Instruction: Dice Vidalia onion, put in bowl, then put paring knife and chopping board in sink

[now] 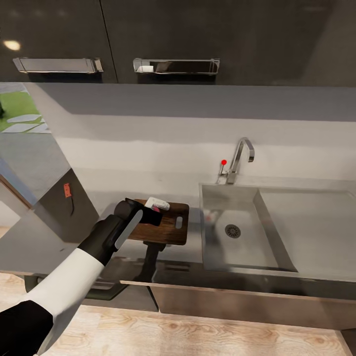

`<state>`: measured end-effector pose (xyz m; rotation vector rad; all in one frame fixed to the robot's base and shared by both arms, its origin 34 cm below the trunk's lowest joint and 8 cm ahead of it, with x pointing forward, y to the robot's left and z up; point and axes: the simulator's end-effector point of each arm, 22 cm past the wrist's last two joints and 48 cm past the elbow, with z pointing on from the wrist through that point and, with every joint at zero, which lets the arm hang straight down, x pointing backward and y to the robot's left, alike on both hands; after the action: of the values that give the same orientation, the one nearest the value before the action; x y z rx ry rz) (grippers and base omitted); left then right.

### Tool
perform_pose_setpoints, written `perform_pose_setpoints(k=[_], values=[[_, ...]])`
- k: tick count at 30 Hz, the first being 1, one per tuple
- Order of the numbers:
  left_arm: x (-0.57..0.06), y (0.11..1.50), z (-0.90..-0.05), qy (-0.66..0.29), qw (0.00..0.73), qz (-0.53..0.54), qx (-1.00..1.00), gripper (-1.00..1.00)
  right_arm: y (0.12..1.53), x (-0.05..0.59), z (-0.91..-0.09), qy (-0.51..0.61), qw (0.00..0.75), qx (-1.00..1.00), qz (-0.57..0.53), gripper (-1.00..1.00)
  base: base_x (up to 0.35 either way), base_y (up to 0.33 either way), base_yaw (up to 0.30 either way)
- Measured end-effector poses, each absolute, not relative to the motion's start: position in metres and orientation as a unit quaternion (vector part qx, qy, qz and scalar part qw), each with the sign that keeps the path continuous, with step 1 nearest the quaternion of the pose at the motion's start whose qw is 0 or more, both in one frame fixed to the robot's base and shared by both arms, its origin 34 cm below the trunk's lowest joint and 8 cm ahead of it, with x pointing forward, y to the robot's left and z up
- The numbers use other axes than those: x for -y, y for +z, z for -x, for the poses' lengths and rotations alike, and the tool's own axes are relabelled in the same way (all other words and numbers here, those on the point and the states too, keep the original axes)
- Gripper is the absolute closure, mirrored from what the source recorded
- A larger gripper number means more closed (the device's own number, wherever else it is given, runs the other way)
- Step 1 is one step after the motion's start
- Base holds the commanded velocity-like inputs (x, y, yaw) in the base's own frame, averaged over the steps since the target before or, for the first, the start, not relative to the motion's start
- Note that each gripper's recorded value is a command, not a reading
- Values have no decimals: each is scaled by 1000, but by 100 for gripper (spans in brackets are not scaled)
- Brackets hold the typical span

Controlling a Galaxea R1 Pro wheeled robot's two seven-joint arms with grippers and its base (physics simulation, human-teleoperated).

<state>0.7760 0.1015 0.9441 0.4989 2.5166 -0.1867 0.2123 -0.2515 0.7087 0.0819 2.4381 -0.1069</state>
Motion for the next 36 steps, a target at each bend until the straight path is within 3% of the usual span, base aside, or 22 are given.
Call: perform_pose_setpoints(k=[8,9,28,36], values=[[-102,944,-776,-70,282,-186,-939,100,709,252,-212,-41,343,-938,-31,-100,0,0,0],[-101,944,-776,-70,282,-186,-939,-100,709,252,-212,-41,343,-938,-31,-100,0,0,0],[-102,944,-776,-70,281,-186,-939,-100,709,251,-212,-41,343,-938,-32,-100,-4,0,0],[-102,943,-777,-69,281,-185,-939,-100,709,251,-213,-41,343,-938,-32,-100,-278,0,0]])
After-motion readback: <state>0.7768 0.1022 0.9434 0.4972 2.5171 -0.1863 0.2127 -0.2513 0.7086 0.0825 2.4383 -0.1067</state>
